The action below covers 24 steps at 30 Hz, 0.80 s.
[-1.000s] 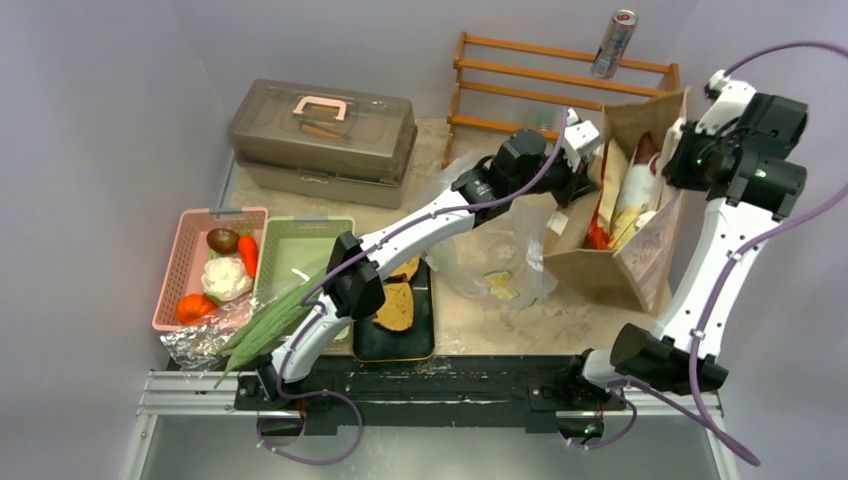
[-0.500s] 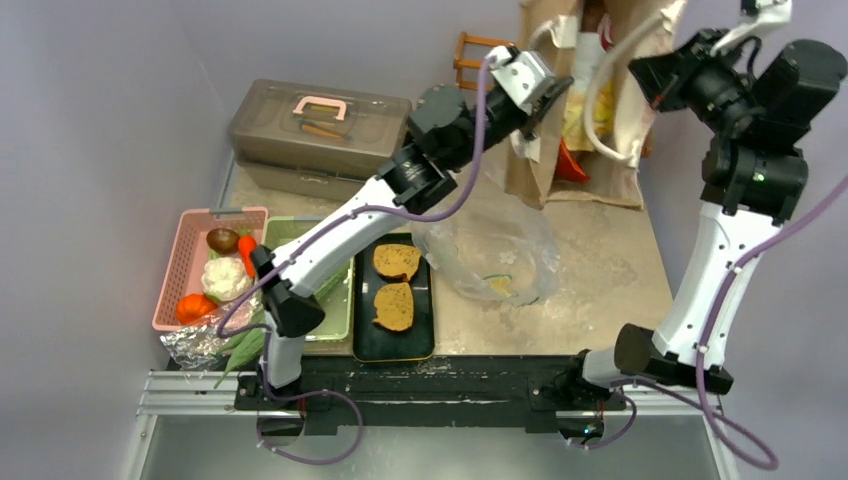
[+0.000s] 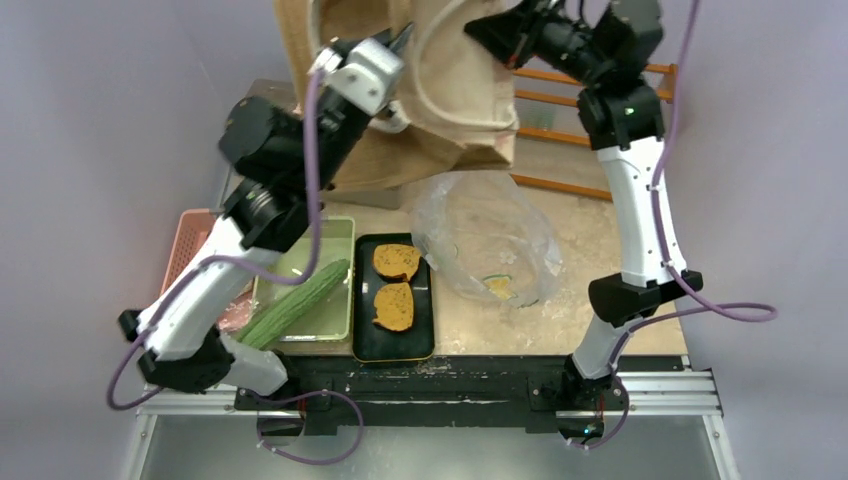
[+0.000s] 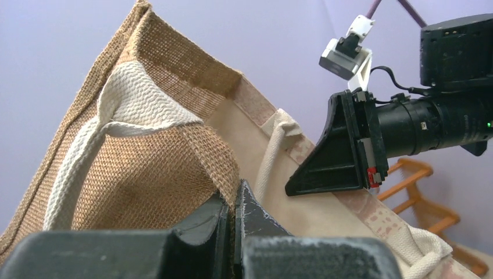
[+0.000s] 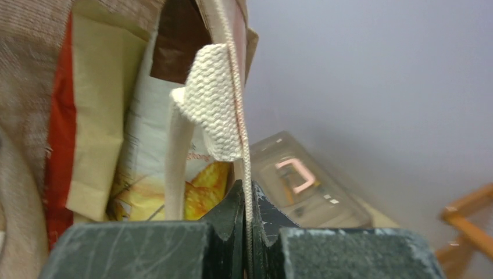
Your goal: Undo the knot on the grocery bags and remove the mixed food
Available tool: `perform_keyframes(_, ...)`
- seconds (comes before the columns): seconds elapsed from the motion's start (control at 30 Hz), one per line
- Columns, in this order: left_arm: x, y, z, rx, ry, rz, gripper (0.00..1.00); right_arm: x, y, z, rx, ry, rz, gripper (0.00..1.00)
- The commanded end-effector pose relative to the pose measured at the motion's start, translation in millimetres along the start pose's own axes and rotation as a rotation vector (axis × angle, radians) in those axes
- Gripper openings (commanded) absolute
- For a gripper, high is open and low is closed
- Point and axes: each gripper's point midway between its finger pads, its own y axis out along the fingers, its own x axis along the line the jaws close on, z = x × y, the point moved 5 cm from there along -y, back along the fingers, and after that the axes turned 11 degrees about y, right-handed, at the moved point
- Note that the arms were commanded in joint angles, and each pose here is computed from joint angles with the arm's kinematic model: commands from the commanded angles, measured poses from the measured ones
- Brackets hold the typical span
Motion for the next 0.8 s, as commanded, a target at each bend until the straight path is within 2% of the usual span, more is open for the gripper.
perform_keyframes(0.0,41.8,-54.6,-15.3,-0.006,0.095,-0.040,0.00,20.8,25.5,41.2,0.068,-0.005,-0.050,0.00)
perform_keyframes(0.23,-2.4,-113.8,68.1,0.229,0.036,0.136,0.00,-23.4,29.3,144.9,0.334,0.091,0.060,0.00)
perform_keyframes(0.4,-54.2,-127.9,94.1,0.259,-0.103,0.315,0.00,-42.3,-22.5,196.4,0.515,0.078,0.176,0.00)
perform_keyframes(0.47,-78.1,-127.9,90.8,0.225,-0.141,0.407,0.00,-45.5,-55.7,197.8,0.542,0.066,0.242,0.00)
perform_keyframes(0.57,-125.9,-121.7,66.6,0.089,-0.170,0.559,0.00,-52.1,-107.2,191.8,0.577,0.096,0.406,0.00)
perform_keyframes(0.63,-148.2,-108.9,53.7,0.032,-0.246,0.599,0.00,-47.8,-137.4,181.4,0.576,0.080,0.517,0.00)
perform_keyframes(0.77,-193.9,-78.5,63.6,0.079,-0.443,0.659,0.00,-39.4,-187.9,161.2,0.555,-0.023,0.741,0.00)
